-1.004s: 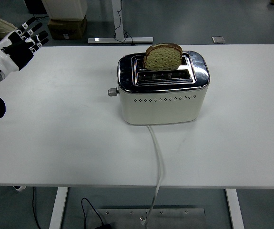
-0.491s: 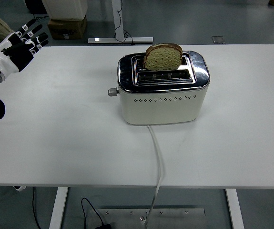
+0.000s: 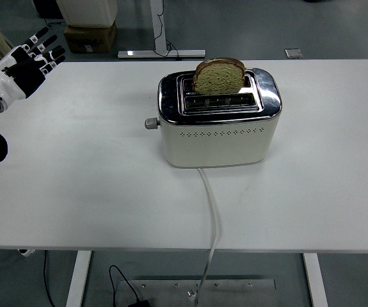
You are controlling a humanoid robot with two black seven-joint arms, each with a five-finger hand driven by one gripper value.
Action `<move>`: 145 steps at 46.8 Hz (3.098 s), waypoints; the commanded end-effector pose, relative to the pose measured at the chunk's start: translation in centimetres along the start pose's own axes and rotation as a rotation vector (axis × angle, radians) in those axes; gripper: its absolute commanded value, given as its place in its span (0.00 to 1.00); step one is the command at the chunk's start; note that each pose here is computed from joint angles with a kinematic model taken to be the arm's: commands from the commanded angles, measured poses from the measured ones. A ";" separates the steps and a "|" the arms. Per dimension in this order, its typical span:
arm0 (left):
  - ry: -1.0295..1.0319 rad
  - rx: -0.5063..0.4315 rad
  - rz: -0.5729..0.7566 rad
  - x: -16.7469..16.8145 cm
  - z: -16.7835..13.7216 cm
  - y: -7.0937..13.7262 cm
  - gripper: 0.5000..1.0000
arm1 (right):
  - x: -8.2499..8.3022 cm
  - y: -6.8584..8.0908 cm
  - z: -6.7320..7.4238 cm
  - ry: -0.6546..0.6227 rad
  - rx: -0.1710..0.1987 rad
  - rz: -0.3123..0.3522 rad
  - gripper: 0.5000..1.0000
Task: Press down toaster
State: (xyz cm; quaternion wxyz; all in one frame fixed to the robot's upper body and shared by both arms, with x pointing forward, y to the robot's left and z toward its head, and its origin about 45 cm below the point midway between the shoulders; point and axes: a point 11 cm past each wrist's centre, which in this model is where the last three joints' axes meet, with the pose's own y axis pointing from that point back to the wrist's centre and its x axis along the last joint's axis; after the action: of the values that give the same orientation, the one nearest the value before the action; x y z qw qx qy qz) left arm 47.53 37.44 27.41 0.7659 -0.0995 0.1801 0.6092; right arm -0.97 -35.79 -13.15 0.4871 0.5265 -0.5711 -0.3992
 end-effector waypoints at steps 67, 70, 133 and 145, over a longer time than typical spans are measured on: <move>-0.907 0.274 -0.495 -14.1 6.8 5.0 1.00 | 0.0 0.0 0.0 0.001 0.000 0.000 1.00; -0.960 0.282 -0.527 -14.6 6.8 5.3 1.00 | 0.0 0.0 0.0 0.001 0.000 0.000 1.00; -1.203 0.492 -0.639 -13.5 -3.9 5.1 1.00 | 0.0 0.0 0.0 -0.002 0.000 0.000 1.00; -1.200 0.501 -0.639 -13.3 -4.2 5.2 1.00 | 0.0 0.0 0.0 -0.002 0.000 0.000 1.00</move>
State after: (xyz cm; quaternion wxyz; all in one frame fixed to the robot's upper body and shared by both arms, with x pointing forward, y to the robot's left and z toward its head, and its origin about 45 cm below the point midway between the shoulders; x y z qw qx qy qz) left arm 39.28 25.21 29.22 0.8731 0.3824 -0.1754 0.2463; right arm -0.95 -35.79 -13.15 0.4867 0.5262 -0.5716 -0.3994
